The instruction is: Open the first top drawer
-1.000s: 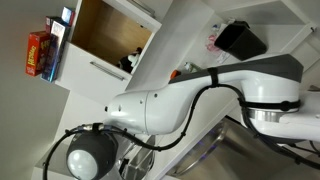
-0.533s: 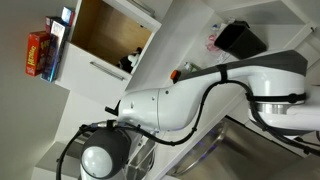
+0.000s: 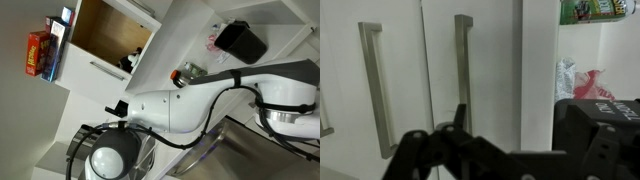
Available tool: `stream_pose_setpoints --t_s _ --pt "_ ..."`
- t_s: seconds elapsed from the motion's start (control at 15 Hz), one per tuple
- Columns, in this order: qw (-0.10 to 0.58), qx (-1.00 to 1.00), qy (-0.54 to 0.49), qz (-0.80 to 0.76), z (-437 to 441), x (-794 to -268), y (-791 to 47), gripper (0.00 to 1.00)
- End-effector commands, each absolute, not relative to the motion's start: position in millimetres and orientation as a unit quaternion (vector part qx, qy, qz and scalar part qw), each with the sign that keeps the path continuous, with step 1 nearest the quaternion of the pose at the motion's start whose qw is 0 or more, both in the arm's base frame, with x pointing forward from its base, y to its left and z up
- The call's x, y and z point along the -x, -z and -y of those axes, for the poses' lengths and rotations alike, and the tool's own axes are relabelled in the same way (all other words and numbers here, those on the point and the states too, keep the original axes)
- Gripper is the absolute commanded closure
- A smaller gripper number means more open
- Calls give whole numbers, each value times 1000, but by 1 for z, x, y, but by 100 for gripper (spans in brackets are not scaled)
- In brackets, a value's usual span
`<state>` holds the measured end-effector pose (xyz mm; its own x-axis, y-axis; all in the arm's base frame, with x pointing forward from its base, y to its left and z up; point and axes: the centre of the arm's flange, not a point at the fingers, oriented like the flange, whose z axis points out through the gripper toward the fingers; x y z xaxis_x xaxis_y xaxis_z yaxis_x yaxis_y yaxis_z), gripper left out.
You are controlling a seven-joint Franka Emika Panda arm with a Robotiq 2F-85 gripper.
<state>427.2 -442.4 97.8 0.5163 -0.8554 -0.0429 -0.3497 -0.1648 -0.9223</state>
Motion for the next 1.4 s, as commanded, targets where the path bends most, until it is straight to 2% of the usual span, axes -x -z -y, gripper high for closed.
stream_pose_setpoints --t_s 0.0,0.47,1.27,1.33 --pt "492 691 295 -441 455 -434 -51 0" --pt "499 665 319 -454 460 -448 7 0" --pt "526 668 323 -416 448 -502 11 0" --pt "529 668 322 -414 446 -505 11 25"
